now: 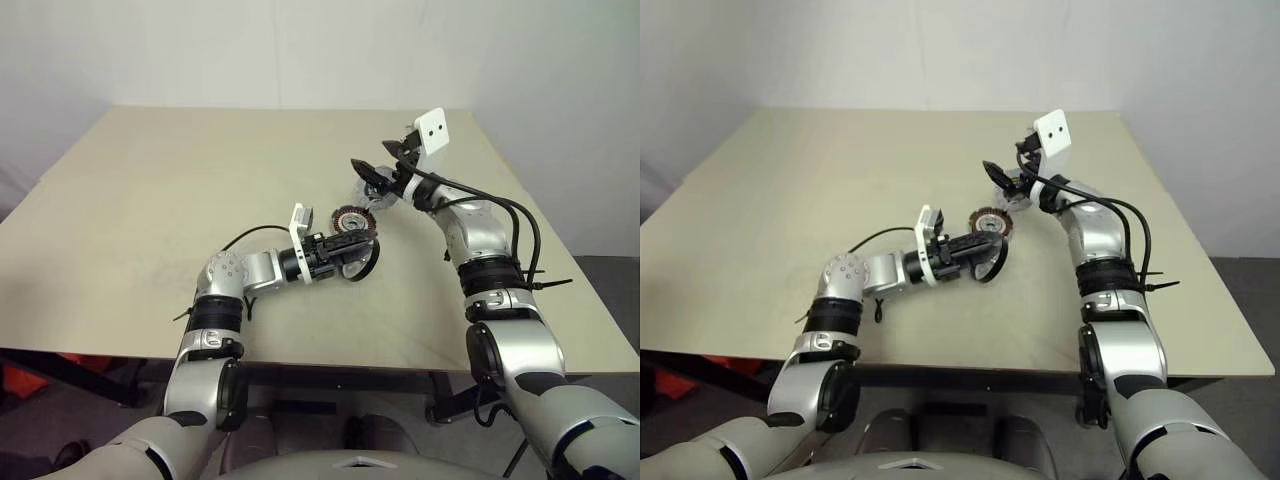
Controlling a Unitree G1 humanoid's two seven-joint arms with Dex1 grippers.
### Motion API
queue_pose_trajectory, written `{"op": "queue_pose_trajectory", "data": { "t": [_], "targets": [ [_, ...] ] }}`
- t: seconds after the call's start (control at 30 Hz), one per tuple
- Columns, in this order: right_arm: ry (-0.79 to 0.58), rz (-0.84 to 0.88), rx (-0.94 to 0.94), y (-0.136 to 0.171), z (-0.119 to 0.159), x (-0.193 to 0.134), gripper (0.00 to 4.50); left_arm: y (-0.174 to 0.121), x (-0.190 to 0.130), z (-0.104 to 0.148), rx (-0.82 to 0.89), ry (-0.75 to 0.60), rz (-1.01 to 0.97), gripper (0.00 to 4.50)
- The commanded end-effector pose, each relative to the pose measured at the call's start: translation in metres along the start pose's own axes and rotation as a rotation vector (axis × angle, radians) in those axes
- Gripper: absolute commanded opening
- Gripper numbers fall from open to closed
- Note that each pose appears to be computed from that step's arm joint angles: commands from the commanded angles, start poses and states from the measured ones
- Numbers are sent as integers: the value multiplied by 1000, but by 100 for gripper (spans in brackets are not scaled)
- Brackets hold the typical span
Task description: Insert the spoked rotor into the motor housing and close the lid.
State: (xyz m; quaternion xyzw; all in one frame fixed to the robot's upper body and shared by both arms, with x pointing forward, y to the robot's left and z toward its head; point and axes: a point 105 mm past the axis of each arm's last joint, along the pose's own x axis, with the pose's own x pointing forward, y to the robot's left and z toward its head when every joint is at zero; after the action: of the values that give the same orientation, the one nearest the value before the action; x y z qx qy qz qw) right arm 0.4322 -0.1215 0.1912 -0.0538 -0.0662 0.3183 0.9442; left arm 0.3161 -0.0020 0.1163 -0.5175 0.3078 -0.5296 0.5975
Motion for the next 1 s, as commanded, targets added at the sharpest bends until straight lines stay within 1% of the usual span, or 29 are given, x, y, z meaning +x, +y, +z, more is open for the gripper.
{"op": "queue_pose_trajectory", "data": {
  "t": [0.03,0.13,0.23,0.37,0.43,0.53,0.67,0.73,0.8,0.9,1.0],
  "targets": [
    [-89,-3,-33,-4,28,1,441,-12,1,4,29,-11,-37,259],
    [-80,4,-34,-2,25,2,441,-12,3,3,24,-9,-34,259],
    [-79,5,-31,-2,25,2,441,-3,6,2,-11,-10,7,259],
    [-77,7,-30,-1,24,2,441,29,17,-4,-89,-2,157,259],
    [-75,8,-30,-1,24,3,441,45,20,1,-116,-48,226,259],
    [-70,6,-31,-1,22,1,441,50,20,11,-118,-103,233,259],
    [-65,-4,-33,-4,21,-1,441,46,19,15,-86,-103,219,259],
    [-64,-7,-33,-5,21,-1,441,38,18,23,-71,-129,178,259],
    [-66,-6,-32,-4,21,-1,441,23,19,30,-48,-152,106,259],
    [-77,3,-35,-1,24,0,441,2,20,34,2,-140,27,259],
    [-121,46,-62,8,37,2,441,-18,16,34,73,-124,-26,259]
  ]
}}
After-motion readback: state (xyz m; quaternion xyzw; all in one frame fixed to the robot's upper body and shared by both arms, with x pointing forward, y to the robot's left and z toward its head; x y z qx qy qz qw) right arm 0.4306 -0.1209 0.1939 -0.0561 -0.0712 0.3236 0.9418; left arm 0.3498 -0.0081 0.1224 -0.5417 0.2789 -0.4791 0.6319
